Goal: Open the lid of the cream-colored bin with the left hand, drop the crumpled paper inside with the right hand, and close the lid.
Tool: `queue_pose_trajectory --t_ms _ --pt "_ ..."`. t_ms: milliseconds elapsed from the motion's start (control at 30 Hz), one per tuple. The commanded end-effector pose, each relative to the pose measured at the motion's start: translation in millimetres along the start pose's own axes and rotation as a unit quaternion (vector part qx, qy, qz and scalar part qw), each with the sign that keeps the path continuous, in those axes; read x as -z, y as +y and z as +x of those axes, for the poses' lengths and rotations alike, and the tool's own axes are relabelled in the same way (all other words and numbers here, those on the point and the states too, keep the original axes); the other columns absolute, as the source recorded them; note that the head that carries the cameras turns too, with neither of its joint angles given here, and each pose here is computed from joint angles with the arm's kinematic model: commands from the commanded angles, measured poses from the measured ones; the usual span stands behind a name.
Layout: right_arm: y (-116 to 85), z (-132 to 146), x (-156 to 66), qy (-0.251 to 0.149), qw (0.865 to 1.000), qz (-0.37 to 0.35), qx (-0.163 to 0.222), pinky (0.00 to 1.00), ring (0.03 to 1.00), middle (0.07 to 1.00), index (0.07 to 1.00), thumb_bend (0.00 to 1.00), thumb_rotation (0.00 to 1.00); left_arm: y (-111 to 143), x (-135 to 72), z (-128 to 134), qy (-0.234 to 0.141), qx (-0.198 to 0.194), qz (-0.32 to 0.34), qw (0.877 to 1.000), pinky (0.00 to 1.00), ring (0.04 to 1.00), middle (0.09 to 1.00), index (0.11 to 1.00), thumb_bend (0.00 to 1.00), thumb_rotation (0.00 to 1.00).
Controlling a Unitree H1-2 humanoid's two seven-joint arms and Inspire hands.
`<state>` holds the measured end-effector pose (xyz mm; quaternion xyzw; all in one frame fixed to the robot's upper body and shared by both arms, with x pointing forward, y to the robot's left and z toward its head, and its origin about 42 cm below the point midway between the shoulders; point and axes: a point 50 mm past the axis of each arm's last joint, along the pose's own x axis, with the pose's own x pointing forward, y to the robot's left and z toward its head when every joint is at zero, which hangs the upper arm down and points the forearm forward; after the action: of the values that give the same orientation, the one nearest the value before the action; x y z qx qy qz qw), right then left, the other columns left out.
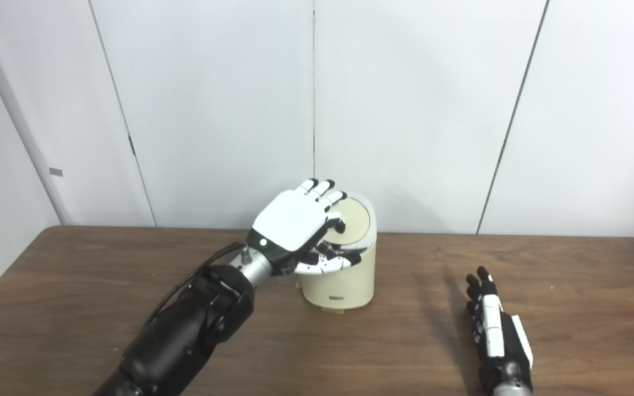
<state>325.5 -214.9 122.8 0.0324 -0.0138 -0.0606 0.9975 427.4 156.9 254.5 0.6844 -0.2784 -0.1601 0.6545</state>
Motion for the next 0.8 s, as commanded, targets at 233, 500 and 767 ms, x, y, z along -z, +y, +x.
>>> queue_pose_trajectory --t_ms 233,500,767 --pt "6 11 -21 -0.036 0.999 0.004 -0.008 1.0 0.976 0.959 1.0 0.63 1.0 7 3 -5 0.062 -0.081 -0.265 0.959 0.8 0.892 0.911 0.945 0.44 0.88" --pt "6 15 -20 -0.032 0.999 -0.002 -0.006 1.0 0.965 0.949 1.0 0.62 1.0 26 25 -20 0.103 -0.137 -0.397 0.901 0.88 0.919 0.927 1.0 0.43 0.92" --pt "7 15 -19 -0.026 1.0 -0.004 -0.014 1.0 0.969 0.95 1.0 0.61 1.0 -1 45 -60 0.159 -0.16 -0.441 0.869 0.94 0.946 0.946 1.0 0.4 0.91"
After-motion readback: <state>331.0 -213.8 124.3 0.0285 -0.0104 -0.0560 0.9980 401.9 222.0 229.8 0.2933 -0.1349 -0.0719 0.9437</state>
